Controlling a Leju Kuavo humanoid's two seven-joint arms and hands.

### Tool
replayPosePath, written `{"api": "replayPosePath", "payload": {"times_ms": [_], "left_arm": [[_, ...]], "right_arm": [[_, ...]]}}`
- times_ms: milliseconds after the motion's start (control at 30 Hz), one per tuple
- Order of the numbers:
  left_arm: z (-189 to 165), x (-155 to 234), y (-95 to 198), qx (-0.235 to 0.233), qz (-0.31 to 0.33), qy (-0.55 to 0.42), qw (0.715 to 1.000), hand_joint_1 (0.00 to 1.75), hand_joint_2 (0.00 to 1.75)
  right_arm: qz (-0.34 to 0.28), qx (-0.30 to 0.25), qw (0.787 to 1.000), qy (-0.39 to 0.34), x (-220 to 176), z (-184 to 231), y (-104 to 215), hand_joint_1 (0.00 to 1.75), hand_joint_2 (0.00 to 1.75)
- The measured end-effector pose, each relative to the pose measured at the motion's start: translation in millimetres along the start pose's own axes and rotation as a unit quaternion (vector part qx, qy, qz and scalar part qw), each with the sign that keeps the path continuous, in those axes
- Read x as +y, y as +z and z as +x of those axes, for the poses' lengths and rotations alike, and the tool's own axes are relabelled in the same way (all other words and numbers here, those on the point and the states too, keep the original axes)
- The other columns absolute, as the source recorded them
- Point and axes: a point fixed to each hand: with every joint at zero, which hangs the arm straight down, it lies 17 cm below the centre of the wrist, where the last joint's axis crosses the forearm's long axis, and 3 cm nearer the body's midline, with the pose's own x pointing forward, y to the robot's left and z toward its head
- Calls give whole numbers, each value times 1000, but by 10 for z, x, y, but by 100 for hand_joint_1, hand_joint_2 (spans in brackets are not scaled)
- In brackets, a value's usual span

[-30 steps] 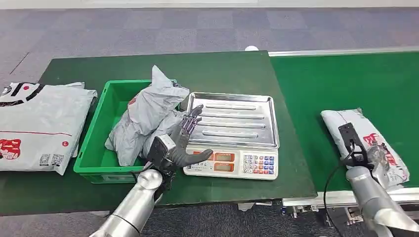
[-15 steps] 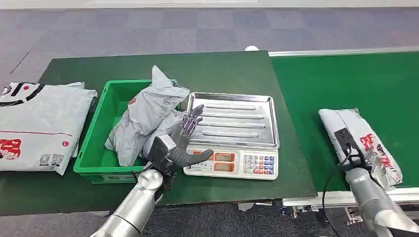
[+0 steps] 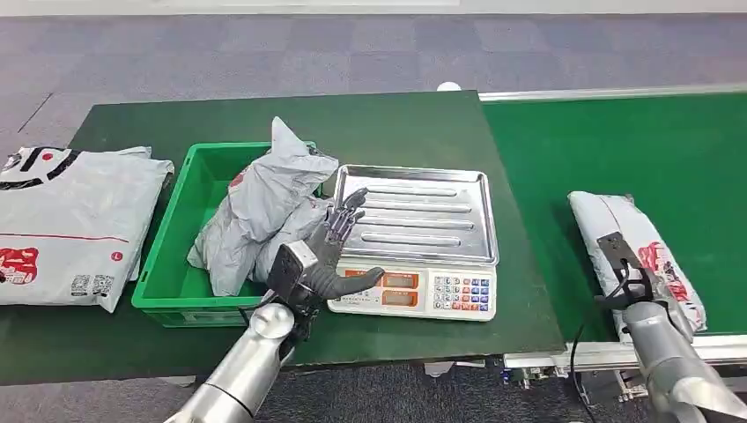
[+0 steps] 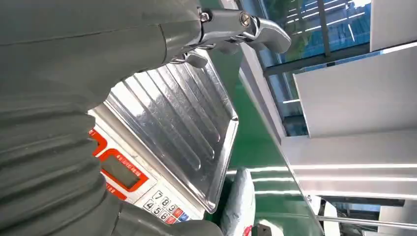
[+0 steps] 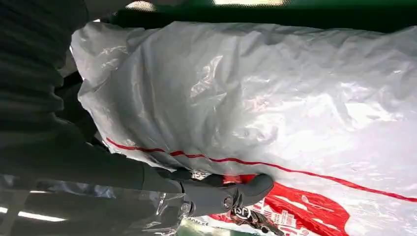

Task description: Moved the parcel from conveyor to table for the left to box.

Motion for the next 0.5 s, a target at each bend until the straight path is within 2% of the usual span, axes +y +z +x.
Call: {"api": "replayPosePath", "payload": {"times_ms": [500], "left_arm": [[5, -13, -13, 0, 2, 3, 1000, 0, 175]], "right_arm": [[5, -12, 1000, -14, -24, 74, -2, 175, 175]]}}
